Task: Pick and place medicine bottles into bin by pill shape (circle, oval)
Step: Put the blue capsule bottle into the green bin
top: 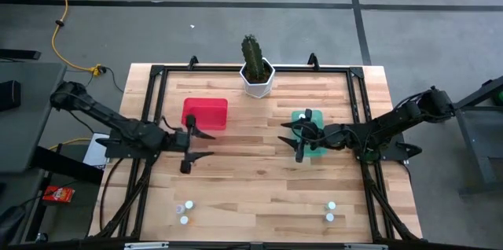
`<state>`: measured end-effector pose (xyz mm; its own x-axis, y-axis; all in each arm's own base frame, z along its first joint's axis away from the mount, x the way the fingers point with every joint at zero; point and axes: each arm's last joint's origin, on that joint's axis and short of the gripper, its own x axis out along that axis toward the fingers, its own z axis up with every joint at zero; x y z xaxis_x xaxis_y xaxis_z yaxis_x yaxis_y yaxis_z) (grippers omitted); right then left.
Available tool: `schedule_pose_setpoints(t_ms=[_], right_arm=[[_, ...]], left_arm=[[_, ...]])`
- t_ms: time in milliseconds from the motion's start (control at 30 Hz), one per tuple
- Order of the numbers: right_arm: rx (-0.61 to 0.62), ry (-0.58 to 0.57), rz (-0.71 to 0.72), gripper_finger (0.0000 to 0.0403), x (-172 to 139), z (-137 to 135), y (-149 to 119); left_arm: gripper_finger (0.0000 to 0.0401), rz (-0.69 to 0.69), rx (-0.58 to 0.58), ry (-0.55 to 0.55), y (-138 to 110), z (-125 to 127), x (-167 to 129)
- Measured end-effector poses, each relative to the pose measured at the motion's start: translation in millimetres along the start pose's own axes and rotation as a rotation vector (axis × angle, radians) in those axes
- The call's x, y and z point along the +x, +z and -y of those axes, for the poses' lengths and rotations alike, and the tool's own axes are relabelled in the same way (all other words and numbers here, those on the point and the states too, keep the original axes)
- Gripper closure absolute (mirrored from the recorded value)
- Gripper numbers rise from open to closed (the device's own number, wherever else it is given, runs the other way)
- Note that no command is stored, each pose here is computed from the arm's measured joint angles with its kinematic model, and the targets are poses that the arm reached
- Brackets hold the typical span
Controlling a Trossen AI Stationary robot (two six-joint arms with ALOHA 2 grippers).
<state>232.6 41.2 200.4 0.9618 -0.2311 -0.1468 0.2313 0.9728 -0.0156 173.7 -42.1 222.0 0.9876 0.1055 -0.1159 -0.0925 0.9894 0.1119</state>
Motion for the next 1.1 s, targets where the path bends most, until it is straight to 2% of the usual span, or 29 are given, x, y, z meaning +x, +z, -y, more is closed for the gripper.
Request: schedule_pose_setpoints(t_ms=[300, 500, 700, 867, 1100], right_arm=[[0.035, 0.002, 0.000, 0.0190, 0.0, -0.1, 0.0], [0.108, 0.077, -0.034, 0.0190, 3.4, -8.0, 10.7], [0.098, 0.116, -0.288, 0.0190, 1.0, -36.8, 38.9], [0.131, 0.010, -0.530, 0.0190, -17.2, -62.9, 48.2], [0.242, -0.137, -0.722, 0.0190, -38.4, -98.6, 52.0]], left_arm=[[0.0188, -0.043, 0.064, 0.001, -6.8, 2.9, 6.4], [0.0188, -0.026, 0.040, 0.002, -4.9, 2.8, 6.5], [0.0188, -0.015, 0.037, 0.003, -3.8, 2.7, 6.5], [0.0188, -0.015, 0.049, 0.002, -3.8, 2.7, 6.5], [0.0188, 0.014, 0.037, 0.003, -0.8, 2.6, 6.5]])
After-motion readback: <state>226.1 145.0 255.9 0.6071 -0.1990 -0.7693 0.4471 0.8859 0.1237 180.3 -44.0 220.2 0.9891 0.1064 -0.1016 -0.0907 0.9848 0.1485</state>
